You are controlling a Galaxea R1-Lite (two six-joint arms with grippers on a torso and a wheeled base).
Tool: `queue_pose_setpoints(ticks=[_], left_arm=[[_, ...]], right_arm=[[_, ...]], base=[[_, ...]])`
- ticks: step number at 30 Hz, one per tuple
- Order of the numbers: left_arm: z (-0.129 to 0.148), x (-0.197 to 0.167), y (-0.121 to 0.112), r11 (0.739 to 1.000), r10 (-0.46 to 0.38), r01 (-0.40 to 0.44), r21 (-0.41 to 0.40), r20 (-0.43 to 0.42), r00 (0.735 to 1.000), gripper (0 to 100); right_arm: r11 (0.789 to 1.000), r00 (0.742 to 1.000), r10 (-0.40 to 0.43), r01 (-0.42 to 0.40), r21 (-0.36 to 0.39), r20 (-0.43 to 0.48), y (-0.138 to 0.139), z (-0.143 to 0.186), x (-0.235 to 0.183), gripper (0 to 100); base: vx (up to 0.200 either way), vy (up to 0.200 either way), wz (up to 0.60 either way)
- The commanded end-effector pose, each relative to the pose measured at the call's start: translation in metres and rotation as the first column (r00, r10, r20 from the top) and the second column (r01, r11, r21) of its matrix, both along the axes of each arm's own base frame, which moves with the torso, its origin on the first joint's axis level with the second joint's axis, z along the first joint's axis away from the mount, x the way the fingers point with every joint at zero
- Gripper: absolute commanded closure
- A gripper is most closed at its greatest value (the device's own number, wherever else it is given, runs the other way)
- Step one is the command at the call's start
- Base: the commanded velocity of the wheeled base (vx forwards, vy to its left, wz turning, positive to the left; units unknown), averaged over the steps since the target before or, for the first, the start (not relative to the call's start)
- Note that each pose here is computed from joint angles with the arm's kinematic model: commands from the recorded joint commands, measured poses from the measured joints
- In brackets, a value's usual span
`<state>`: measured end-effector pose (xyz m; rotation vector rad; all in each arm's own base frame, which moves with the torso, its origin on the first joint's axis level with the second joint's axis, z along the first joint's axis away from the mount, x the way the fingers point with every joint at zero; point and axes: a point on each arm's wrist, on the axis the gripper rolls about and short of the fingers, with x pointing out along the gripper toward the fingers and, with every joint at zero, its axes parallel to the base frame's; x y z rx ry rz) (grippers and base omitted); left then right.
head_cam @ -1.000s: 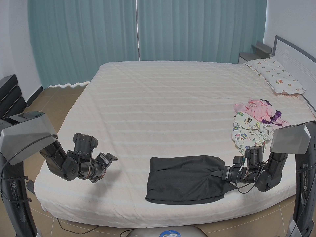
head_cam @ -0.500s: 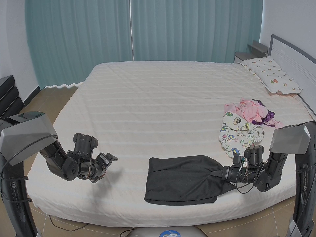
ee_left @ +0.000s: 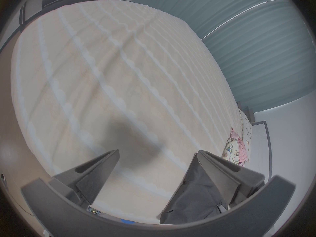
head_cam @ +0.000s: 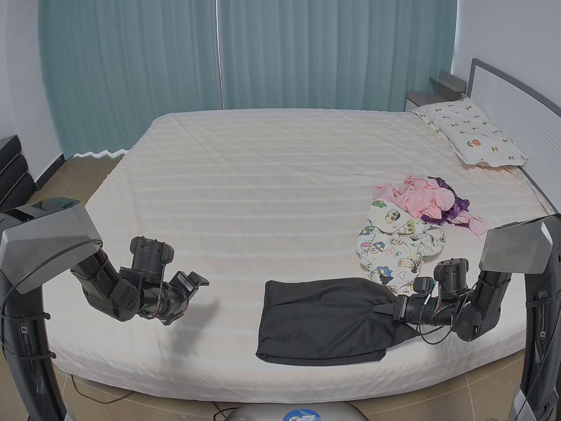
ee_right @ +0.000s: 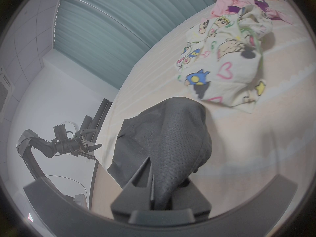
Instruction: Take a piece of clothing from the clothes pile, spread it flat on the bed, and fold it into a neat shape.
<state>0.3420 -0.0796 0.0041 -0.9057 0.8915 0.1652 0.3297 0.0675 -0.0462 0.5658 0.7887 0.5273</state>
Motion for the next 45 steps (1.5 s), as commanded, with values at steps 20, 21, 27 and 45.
queue_pose_setpoints(ticks=[20, 21, 27, 45], left_arm=[[-0.0004, 0.0, -0.0001, 1.0, -0.001, 0.001, 0.001, -0.001, 1.0, 0], [0.0001, 0.0, -0.0001, 1.0, -0.001, 0.001, 0.001, 0.001, 1.0, 0], [-0.0004, 0.0, -0.0001, 1.0, -0.001, 0.001, 0.001, -0.001, 1.0, 0], [-0.0007, -0.0004, 0.0, 1.0, -0.003, 0.003, 0.003, -0.001, 1.0, 0]], right_arm=[[1.0, 1.0, 0.001, -0.001, -0.001, 0.001, 0.0007, -0.0013, 0.0013, 100], [1.0, 1.0, 0.002, -0.002, 0.001, 0.003, 0.0008, -0.0007, 0.0014, 100], [1.0, 1.0, -0.001, 0.001, 0.0, 0.003, 0.0001, -0.0001, 0.0009, 100], [1.0, 1.0, 0.006, -0.006, -0.008, -0.005, 0.0003, -0.0033, -0.0011, 100]], base=[[0.0, -0.18, 0.0], [0.0, 0.0, 0.0], [0.0, 0.0, 0.0], [0.0, 0.0, 0.0]])
